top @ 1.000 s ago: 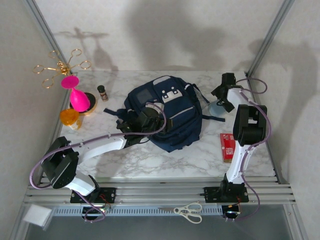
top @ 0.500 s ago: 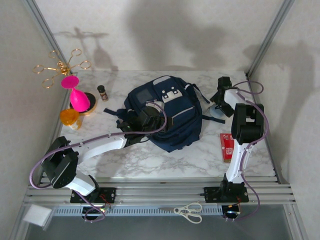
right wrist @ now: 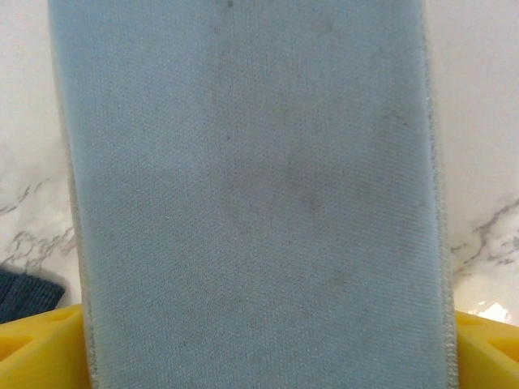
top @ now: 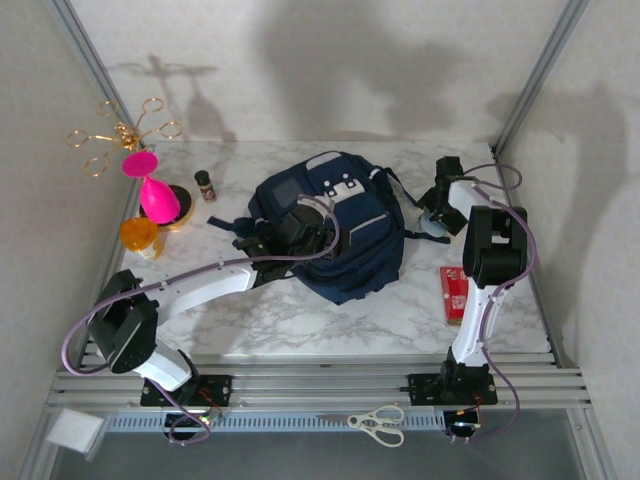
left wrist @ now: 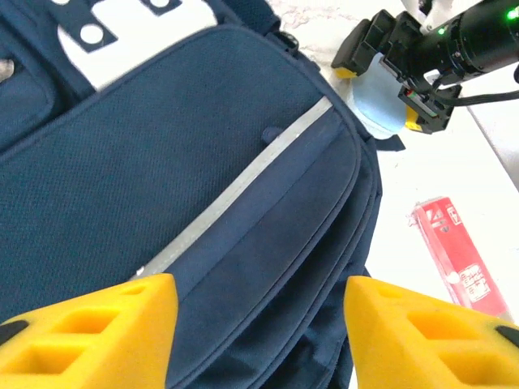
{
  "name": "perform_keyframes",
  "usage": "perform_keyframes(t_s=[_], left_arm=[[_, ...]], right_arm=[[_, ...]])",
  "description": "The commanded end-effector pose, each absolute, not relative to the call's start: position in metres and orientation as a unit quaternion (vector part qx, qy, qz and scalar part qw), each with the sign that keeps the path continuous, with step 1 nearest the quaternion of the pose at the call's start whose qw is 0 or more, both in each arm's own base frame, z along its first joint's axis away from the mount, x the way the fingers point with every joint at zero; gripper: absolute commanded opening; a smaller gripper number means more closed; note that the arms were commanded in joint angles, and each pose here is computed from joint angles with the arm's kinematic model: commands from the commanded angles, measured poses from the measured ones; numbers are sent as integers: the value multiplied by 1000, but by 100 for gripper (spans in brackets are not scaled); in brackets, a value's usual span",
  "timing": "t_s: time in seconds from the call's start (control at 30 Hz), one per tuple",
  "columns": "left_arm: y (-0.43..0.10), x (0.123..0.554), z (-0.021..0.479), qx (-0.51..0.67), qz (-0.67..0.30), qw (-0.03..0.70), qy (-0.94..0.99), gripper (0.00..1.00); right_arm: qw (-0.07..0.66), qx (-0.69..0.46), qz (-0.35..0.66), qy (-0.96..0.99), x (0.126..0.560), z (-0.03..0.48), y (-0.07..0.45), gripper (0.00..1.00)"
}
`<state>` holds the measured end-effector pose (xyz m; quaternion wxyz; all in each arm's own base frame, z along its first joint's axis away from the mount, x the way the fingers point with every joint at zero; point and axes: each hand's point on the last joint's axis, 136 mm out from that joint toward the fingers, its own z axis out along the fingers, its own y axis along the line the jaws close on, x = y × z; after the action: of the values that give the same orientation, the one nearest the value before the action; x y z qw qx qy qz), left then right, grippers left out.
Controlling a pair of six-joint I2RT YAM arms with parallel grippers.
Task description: Pack the student bag
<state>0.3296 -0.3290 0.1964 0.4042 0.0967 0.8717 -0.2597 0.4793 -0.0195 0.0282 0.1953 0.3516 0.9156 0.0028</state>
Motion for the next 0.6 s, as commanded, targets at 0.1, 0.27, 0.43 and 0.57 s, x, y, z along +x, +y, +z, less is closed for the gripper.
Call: perform_keyframes(t_s=[0.1,0.27,0.43,0.57], left_arm=[[-347,331,190,231,-203,416,856,62],[-374,316,177,338,-203,384,835,65],[-402,293,148,422,-181,342,820,69],[-405,311,133,412,-125,358,828,65]], right_arm=[[252,333,39,908,476,78,-20,79],[282,324,64,901,462,107,-21,76],[294,305,84,902,445,128,-14,78],[298,294,108,902,434,136,-6,77]])
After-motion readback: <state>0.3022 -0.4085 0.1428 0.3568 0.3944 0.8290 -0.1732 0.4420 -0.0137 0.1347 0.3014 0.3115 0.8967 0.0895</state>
